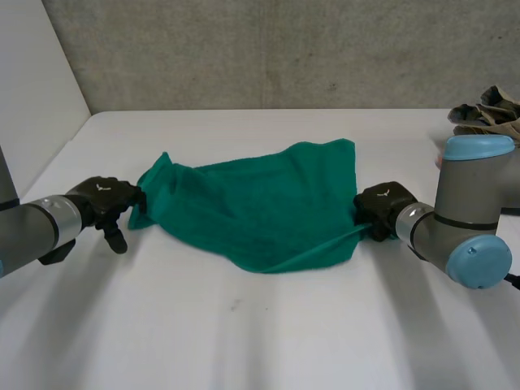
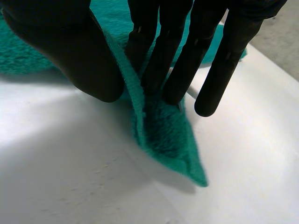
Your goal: Fold the laundry.
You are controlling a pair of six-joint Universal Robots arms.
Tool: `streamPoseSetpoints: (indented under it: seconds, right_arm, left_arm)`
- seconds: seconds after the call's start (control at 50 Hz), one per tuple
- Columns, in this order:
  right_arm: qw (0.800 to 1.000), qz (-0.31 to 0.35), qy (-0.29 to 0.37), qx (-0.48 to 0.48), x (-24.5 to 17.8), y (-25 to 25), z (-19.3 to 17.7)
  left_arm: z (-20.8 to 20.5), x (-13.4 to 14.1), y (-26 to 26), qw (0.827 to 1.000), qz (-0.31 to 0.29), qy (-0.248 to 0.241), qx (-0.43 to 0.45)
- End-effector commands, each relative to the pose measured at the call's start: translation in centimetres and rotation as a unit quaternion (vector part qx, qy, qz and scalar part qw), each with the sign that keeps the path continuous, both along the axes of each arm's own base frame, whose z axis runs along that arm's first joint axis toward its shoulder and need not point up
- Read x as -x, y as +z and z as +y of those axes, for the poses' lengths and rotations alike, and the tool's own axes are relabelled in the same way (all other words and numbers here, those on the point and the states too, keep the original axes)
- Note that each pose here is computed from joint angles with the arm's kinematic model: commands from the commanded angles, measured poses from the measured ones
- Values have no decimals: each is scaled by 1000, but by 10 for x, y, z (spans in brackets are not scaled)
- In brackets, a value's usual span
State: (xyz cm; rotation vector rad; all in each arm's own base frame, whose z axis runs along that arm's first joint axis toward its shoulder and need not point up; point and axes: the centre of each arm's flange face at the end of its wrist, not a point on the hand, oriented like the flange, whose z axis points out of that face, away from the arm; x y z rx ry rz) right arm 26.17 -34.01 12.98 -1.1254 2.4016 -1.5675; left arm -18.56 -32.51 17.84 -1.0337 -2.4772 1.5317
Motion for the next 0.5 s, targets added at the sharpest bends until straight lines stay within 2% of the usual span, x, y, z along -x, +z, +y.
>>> streamPoseSetpoints:
  seconds: [0.02, 0.08, 0.16, 0.5]
  right_arm:
    - [999, -22, -25, 35, 7, 29, -1]
    - [997, -43, -34, 55, 12, 52, 1]
    - [996, -55, -38, 56, 15, 58, 2]
    - [999, -33, -35, 21, 20, 44, 7]
  left_arm:
    - [-9, 6, -17, 1000, -8, -18, -9]
    - [-13, 10, -25, 999, -21, -34, -8]
    - [-23, 15, -31, 998, -35, -50, 7]
    - [-62, 44, -33, 994, -62, -47, 82]
